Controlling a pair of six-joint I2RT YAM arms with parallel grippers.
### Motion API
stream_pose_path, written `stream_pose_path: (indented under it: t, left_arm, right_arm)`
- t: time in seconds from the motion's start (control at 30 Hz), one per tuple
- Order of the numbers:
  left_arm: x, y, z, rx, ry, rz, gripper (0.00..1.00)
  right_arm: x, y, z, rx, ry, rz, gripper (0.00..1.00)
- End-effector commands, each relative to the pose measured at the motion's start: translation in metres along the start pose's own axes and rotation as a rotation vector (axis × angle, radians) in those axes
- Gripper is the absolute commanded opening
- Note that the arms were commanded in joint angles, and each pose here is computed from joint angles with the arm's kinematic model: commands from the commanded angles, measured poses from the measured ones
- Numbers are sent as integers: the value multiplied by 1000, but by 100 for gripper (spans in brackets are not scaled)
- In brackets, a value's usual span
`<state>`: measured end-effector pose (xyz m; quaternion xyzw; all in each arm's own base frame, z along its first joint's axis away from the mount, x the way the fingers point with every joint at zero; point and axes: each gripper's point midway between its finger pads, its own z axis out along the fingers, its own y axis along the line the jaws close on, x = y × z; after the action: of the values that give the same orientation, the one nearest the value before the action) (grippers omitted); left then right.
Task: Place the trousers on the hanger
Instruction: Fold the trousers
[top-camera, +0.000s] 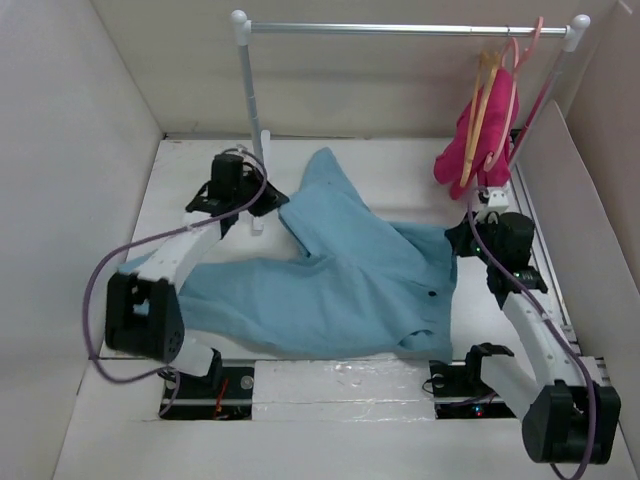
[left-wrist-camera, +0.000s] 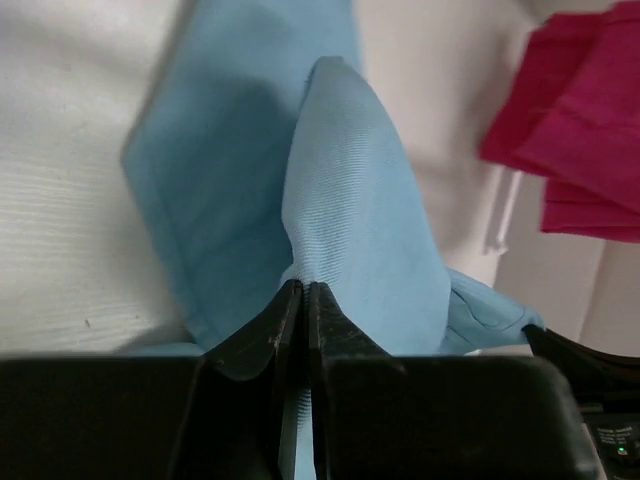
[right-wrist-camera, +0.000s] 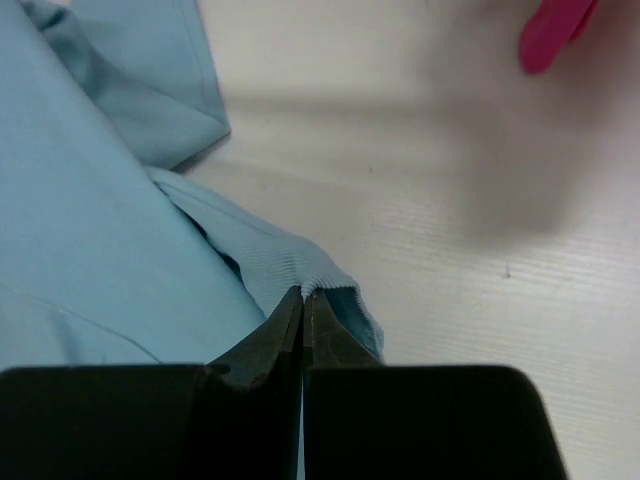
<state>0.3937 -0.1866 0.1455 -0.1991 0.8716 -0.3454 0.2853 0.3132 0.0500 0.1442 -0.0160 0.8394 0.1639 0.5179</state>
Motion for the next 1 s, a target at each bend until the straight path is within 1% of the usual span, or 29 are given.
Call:
stream_pose_path:
  t: [0.0,0.03,0.07,0.1,0.13,0.17,0.2,0.23,0.27,0.3,0.33,0.37,0.4,0.43,0.47,0.5,0.53,0.57,0.6,0.63,0.67,0.7,0.73,0.77,0.8,0.87,0.9,0.93,0.97]
  left_arm:
    - [-52,-47,-85,29,-255,90,0]
    - [-54,-52,-104,23,-285,105,0]
    - [-64,-67,-136,30,-381,163,0]
    - [-67,-104,-160,71,-431,224,0]
    - [-60,-112,-173,41,-429,271,0]
    - [-66,-119,-178,-18,-475,331,0]
    - [-52,-160,-190,48,-468,390,0]
    - [-40,-164,-183,27,-424,427,4]
    - [-20,-167,-147,11,-317,467,25]
    - [-3,-175,-131,37,-237,485,39]
    - [25,-175,-108,43,-131,508,52]
    - [53,-163,-70,23,2,519,68]
    - [68,-146,-51,-19,51,518,73]
    - [72,-139,-36,-26,61,519,78]
    - [84,-124,-21,-50,111,521,81]
    - [86,-109,-14,-84,131,514,82]
    - [85,-105,-11,-101,124,516,84]
    - [75,-100,-14,-127,85,517,89]
    - [67,-96,-17,-139,65,512,89]
    - [53,-93,-22,-159,6,508,89]
    - [32,-81,-34,-213,-87,486,87]
    - [21,-74,-41,-237,-139,471,86]
    - [8,-72,-46,-231,-199,449,85]
    - [3,-56,-56,-249,-231,406,83]
    - [-16,-37,-62,-274,-267,350,83]
    - [-36,-19,-76,-276,-330,260,83]
    - [-51,13,-81,-332,-354,198,83]
    - [-62,23,-85,-336,-389,162,83]
    - [-72,43,-88,-310,-386,102,84]
  right_arm:
    - [-34,12,-28,-8,-27,-74,0]
    - [-45,12,-35,12,-44,-94,0]
    - [-51,11,-40,29,-56,-103,0]
    - [-53,9,-45,48,-59,-108,0]
    - [-63,7,-53,69,-90,-112,0]
    - [-65,1,-54,110,-87,-108,0]
    - [-58,-4,-56,135,-45,-93,0]
    - [-55,-11,-55,165,-25,-84,0]
    - [-56,-25,-57,217,-22,-103,0]
    - [-53,-34,-57,248,-16,-96,0]
    - [-51,-44,-57,276,-6,-89,0]
    - [-50,-57,-60,317,-5,-72,0]
    - [-52,-62,-60,333,-5,-74,0]
    - [-52,-65,-59,343,5,-81,0]
    - [-51,-76,-58,379,21,-75,0]
    - [-55,-85,-59,415,20,-74,0]
    - [-56,-93,-59,440,25,-74,0]
    - [-50,-104,-56,468,54,-60,0]
    - [-52,-117,-58,496,50,-42,0]
    - [-52,-123,-56,502,46,-35,0]
    - [-51,-125,-53,486,47,-20,0]
    - [-52,-129,-49,481,47,-14,0]
    - [-56,-132,-50,482,42,-19,0]
    - [-59,-133,-50,487,44,-25,0]
    - [-58,-134,-50,489,55,-26,0]
    - [-56,-133,-52,487,63,-44,0]
    - [-54,-132,-52,481,66,-46,0]
    - [-53,-130,-54,478,59,-52,0]
    - [-41,-125,-53,454,76,-44,0]
